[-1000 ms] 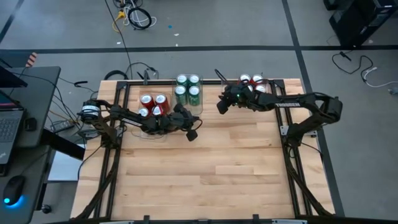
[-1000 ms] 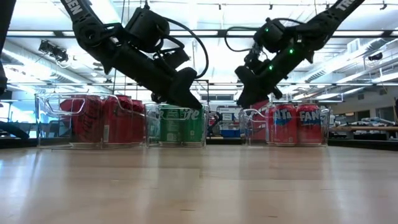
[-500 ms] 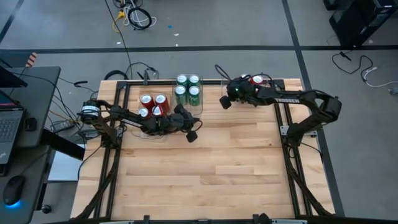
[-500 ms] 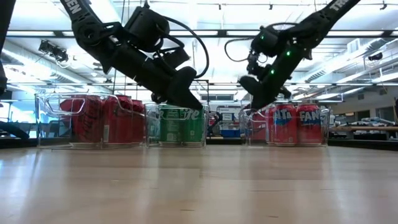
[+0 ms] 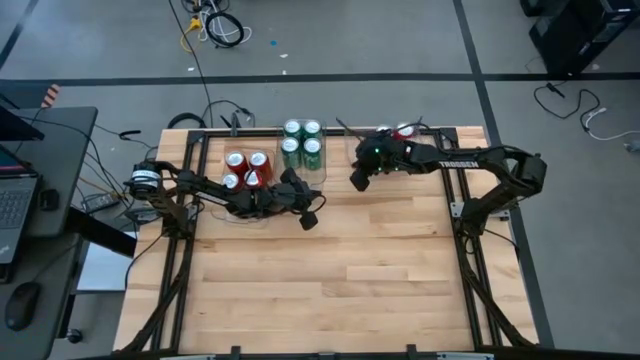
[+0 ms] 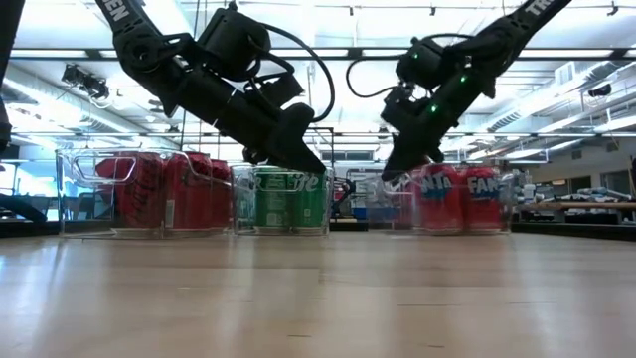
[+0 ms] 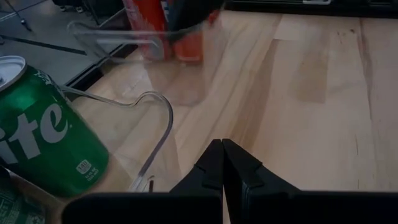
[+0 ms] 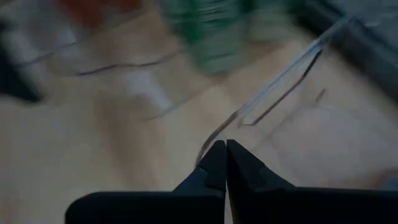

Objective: Sort soda cans
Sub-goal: Move the transparent bins on the top center

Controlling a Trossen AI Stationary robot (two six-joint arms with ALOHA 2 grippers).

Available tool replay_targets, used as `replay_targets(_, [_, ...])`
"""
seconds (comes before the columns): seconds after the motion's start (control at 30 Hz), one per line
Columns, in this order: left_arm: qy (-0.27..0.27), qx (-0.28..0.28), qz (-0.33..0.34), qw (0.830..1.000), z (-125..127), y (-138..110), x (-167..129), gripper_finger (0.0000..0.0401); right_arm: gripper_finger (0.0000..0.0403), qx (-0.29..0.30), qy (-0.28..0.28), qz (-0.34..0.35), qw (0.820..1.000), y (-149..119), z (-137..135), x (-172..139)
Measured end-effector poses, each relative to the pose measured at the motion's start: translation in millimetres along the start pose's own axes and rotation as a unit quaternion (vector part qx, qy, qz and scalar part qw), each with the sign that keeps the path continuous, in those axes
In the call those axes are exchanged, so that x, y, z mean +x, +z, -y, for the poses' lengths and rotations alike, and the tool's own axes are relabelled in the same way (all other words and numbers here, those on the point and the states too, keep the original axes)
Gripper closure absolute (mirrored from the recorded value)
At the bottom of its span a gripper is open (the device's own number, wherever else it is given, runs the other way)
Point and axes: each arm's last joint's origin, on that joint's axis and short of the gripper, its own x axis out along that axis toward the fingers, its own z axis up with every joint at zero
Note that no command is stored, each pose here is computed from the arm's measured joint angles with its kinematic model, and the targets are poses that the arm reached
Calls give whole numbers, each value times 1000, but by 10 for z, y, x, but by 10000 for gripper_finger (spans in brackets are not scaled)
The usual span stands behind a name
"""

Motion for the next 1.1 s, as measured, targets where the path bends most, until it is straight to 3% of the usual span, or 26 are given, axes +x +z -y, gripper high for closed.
replay_targets(0.23, [-1,0,0,1000,3,-2,-1,401,402,-21,31,-9,999,-24,-126,-97])
replay_targets(0.53, [0,2,-4,1000,3,-9,-1,401,402,-66,82,-83,991,-168,-281,-163])
replay_targets(0.83, [0,4,-9,1000,2,-18,-1,401,402,-130,111,-134,976,-319,-427,-556])
replay_targets(0.93, [-3,4,-9,1000,4,-17,-1,401,402,-137,114,-132,975,-334,-451,-716])
replay_targets(1.1, [-11,3,-10,1000,9,-18,-1,401,398,-136,85,-73,984,-287,-469,-1019])
